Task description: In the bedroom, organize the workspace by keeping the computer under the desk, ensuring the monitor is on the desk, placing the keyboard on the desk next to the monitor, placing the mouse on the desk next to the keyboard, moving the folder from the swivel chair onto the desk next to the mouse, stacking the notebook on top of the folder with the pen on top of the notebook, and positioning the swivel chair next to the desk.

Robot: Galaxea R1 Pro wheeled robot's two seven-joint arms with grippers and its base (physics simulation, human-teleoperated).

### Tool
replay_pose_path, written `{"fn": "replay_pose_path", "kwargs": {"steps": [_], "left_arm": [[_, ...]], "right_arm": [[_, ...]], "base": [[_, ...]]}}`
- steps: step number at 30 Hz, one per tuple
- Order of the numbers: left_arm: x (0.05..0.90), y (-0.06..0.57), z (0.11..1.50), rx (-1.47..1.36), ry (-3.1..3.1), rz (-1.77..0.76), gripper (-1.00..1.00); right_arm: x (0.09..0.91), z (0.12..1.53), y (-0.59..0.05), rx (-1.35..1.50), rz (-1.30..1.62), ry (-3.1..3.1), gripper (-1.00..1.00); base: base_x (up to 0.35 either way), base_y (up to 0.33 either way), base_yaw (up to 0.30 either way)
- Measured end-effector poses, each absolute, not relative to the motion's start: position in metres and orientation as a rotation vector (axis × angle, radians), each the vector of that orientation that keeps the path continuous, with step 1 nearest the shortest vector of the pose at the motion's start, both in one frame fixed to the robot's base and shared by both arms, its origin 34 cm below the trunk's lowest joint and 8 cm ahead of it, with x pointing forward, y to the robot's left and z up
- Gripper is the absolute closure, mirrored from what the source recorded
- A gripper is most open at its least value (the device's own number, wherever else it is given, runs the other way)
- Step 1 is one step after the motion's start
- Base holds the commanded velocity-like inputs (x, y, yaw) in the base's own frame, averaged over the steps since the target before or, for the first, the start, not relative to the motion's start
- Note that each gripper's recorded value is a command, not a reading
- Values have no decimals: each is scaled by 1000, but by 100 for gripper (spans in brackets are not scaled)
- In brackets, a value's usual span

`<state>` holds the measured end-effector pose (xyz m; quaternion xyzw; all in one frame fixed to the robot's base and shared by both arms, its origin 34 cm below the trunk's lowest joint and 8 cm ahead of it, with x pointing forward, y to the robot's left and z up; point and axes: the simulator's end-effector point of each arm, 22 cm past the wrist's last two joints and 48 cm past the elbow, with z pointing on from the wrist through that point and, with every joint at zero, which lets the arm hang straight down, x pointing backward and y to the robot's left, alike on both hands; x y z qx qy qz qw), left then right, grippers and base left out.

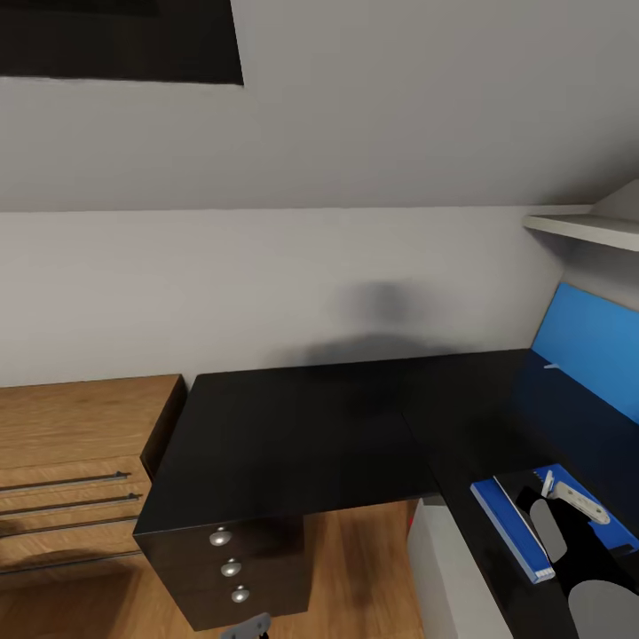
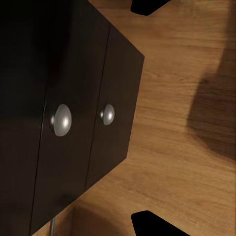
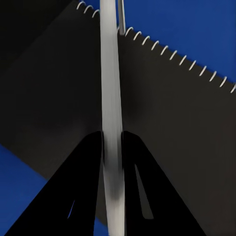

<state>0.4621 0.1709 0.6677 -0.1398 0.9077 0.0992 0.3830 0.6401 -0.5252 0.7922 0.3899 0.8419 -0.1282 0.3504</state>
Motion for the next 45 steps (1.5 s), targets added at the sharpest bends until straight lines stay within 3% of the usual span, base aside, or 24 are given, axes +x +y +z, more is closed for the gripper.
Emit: {"fn": "replay_pose_path", "kwargs": {"steps": [18,19,45], "left_arm": [[463,171,663,-356,2315,253,-100],[463,171,663,-356,2315,253,-100],[463,171,663,-356,2315,253,-100]], "right_arm": [[641,788,-526,1010,-333,2178,100],[641,788,-526,1010,-333,2178,-100],[644,792,-526,1007,-330,2167,-100]], "base": [[0,0,0],[0,0,0],[0,0,0]]}}
